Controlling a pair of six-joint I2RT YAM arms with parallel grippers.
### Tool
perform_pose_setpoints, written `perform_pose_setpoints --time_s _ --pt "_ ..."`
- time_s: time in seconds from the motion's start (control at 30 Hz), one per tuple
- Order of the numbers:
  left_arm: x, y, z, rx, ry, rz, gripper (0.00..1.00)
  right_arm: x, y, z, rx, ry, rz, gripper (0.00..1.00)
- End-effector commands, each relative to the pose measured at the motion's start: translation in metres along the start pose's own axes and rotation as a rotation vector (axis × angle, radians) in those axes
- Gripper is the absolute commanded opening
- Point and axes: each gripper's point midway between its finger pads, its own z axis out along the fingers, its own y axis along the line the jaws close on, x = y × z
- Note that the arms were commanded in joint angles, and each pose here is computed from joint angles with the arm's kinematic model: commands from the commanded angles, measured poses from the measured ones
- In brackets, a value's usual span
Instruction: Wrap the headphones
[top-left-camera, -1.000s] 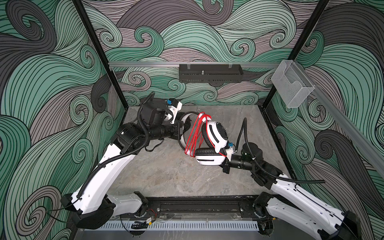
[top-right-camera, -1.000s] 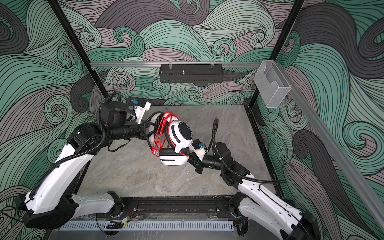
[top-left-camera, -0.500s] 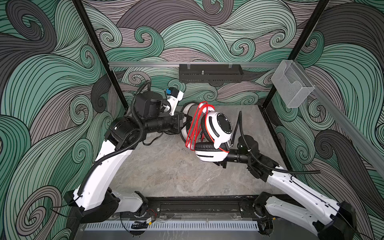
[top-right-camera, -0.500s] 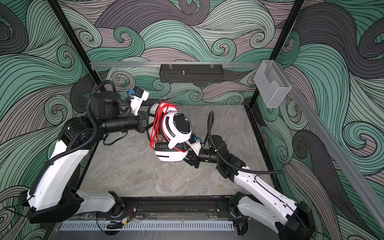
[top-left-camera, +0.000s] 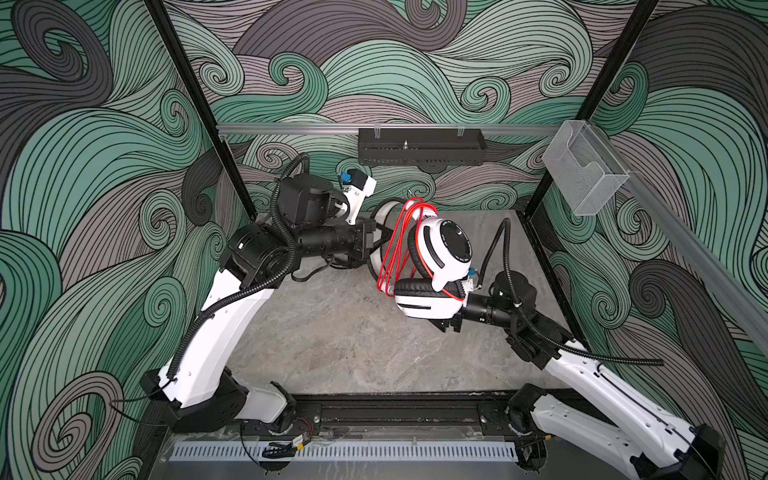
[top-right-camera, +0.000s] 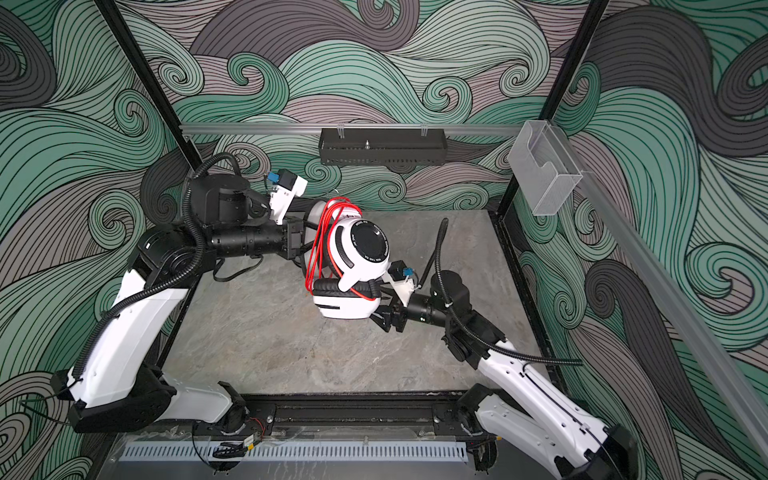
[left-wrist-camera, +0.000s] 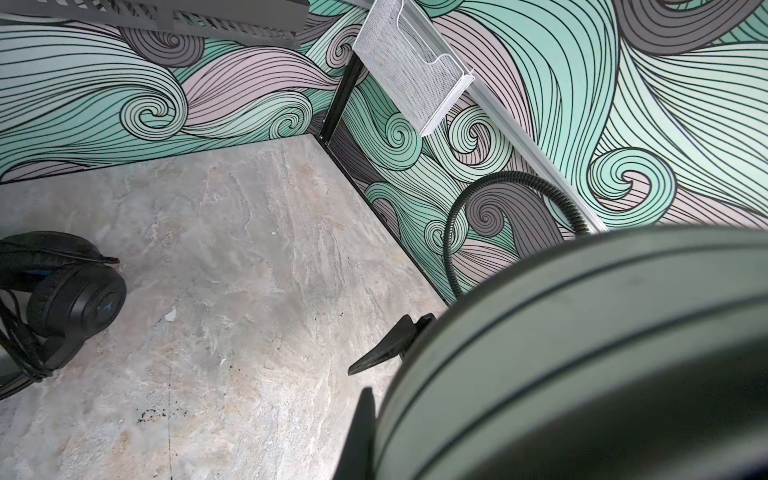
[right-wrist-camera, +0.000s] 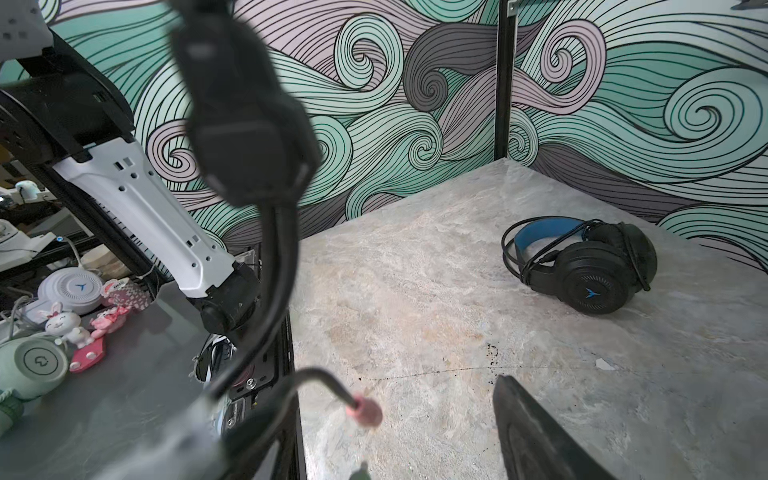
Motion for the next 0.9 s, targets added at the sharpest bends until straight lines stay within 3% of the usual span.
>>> perform_pose_setpoints --time_s 0.0,0.2,0.57,0.87 --pt "-0.023 -0.031 -0.017 0.123 -0.079 0.005 0.00 -0.009 0.003 -0.006 -0.005 -0.036 0.000 0.74" --pt "-0.025 -0.034 -0.015 0.142 -0.081 -0.001 0.00 -0.016 0.007 0.004 -0.071 -0.059 0.016 0.71" --pt "-0.029 -0.040 -0.015 0.173 -0.087 -0.009 0.00 -0.022 -0.012 0.005 0.004 -0.077 0.030 0.71" --pt "-0.031 -0.044 -0.014 0.197 -0.092 -0.018 0.00 -0.030 -0.004 0.004 -0.049 -0.102 0.026 0.70"
